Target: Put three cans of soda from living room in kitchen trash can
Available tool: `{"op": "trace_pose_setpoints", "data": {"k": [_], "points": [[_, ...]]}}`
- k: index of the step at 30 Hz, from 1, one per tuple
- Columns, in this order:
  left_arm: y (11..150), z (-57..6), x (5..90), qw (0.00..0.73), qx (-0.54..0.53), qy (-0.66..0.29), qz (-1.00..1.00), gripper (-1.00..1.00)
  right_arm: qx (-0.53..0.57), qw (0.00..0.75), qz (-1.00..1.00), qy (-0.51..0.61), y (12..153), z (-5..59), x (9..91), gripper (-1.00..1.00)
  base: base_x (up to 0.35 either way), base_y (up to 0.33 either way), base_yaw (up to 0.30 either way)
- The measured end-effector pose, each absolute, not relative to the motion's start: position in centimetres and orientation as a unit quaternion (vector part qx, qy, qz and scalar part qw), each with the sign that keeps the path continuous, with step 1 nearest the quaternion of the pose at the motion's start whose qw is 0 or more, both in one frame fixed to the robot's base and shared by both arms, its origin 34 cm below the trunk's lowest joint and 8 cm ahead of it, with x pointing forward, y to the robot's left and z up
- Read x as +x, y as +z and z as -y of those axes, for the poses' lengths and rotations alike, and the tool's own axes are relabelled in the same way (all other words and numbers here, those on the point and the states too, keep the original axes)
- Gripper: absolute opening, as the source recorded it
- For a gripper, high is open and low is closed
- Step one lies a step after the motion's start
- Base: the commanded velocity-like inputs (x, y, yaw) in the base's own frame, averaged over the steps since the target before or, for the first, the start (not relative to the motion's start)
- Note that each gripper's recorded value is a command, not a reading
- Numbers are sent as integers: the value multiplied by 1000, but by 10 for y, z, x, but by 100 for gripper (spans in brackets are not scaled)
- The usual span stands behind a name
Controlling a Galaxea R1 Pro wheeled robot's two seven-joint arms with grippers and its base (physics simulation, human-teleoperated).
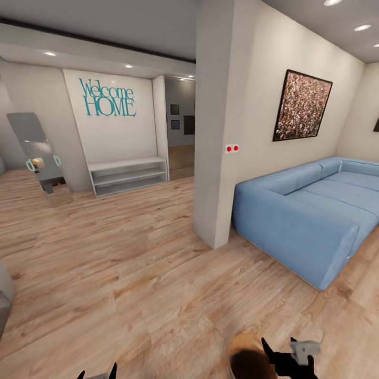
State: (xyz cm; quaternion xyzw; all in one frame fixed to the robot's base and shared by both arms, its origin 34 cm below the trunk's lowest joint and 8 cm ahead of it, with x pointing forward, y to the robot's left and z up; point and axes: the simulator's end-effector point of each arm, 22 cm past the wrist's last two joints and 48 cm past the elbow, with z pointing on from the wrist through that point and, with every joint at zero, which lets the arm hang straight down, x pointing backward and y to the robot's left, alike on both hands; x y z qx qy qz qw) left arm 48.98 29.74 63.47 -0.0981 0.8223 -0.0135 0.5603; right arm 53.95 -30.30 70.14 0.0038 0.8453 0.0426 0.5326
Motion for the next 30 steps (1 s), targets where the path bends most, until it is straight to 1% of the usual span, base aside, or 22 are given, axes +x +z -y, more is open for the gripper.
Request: {"op": "trace_pose_setpoints", "data": {"k": [2, 4, 9, 10, 16, 17, 18, 21, 22, 23, 30], "points": [[635, -298, 490, 560, -98, -13, -822, 100, 7, 520, -853, 44, 702, 306, 548, 100, 174, 0, 0], [635, -298, 490, 560, -99, -13, -822, 100, 16, 475, -879, 40, 710, 331, 580, 100, 159, 0, 0], [634, -298, 490, 560, -100, -12, -823, 100, 38, 417, -908, 29, 741, 373, 629, 100, 145, 0, 0], [634, -298, 490, 559, -100, -12, -823, 100, 50, 394, -917, 27, 755, 387, 646, 100, 132, 0, 0], [634, -298, 490, 559, -99, -13, -823, 100, 87, 351, -932, 20, 810, 431, 693, 100, 89, 0, 0], [634, -297, 490, 559, -99, -13, -823, 100, 96, 337, -936, 16, 821, 444, 701, 100, 17, 0, 0], [635, -297, 490, 559, -99, -14, -823, 100, 110, 299, -948, 2, 825, 464, 709, 100, 14, 0, 0], [635, -297, 490, 560, -99, -14, -823, 100, 120, 257, -959, -8, 811, 475, 705, 100, 8, 0, 0], [635, -298, 490, 560, -100, -13, -823, 100, 122, 221, -967, -13, 792, 479, 697, 100, 3, 0, 0], [635, -298, 490, 560, -100, -13, -823, 100, 121, 207, -971, -15, 780, 478, 693, 100, 2, 0, 0], [634, -298, 490, 559, -100, -13, -823, 100, 118, 190, -974, -36, 763, 485, 686, 100, 1, 0, 0]]}}
